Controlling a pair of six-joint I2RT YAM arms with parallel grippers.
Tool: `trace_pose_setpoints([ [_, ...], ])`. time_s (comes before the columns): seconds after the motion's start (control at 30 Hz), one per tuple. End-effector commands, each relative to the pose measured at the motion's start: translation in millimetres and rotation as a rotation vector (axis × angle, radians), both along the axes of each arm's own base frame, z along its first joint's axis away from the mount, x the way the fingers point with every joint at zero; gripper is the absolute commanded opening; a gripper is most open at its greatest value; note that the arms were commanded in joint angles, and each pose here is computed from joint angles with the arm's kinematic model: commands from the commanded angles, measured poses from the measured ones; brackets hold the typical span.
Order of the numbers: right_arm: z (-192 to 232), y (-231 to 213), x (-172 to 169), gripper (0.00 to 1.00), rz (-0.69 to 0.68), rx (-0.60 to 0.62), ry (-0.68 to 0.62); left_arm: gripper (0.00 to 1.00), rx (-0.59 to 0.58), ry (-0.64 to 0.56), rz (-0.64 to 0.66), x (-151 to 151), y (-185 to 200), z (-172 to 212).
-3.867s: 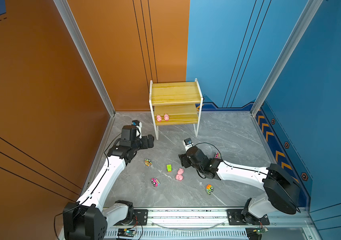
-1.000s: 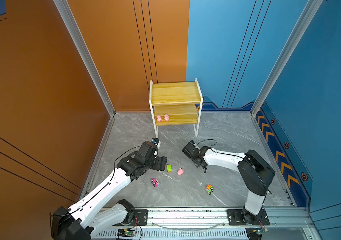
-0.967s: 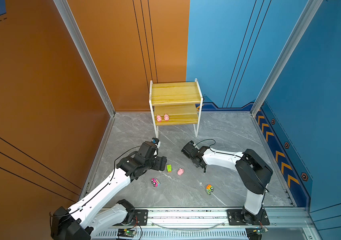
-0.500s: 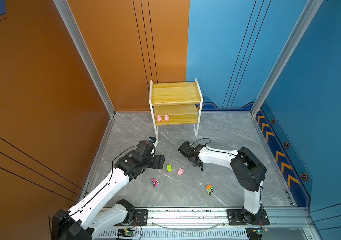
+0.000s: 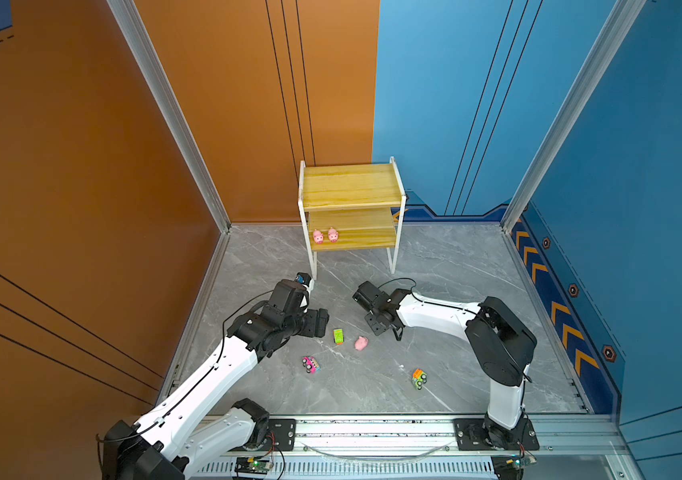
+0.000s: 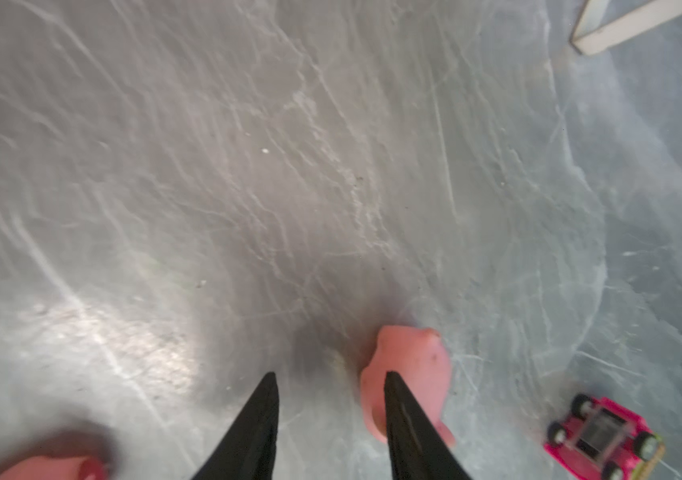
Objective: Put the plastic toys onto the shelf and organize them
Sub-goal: 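Withdraw the right gripper toward the wall while the left gripper reaches toward the pig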
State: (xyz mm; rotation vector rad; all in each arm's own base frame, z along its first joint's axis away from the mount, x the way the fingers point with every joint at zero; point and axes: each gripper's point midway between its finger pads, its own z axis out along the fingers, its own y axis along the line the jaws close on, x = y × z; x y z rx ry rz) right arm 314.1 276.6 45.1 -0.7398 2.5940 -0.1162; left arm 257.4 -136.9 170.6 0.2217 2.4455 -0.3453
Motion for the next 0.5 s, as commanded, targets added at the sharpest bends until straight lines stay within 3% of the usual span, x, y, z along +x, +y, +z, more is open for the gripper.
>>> trace_pose_setpoints([
  [0.0,27.7,9.5,0.1,0.44,-0.024,0.165,-0.007,0.89,0.008,0.013,-0.005,-5.5,3.9,-4.1],
  [0.17,66.7,-9.6,9.6,0.46,-0.105,0.297,-0.112,0.89,0.027,0.019,0.016,-3.2,5.4,-7.6],
  [0.47,100.4,-120.8,12.4,0.56,-0.429,0.399,-0.307,0.89,0.163,-0.111,0.099,2.3,-27.3,10.1],
])
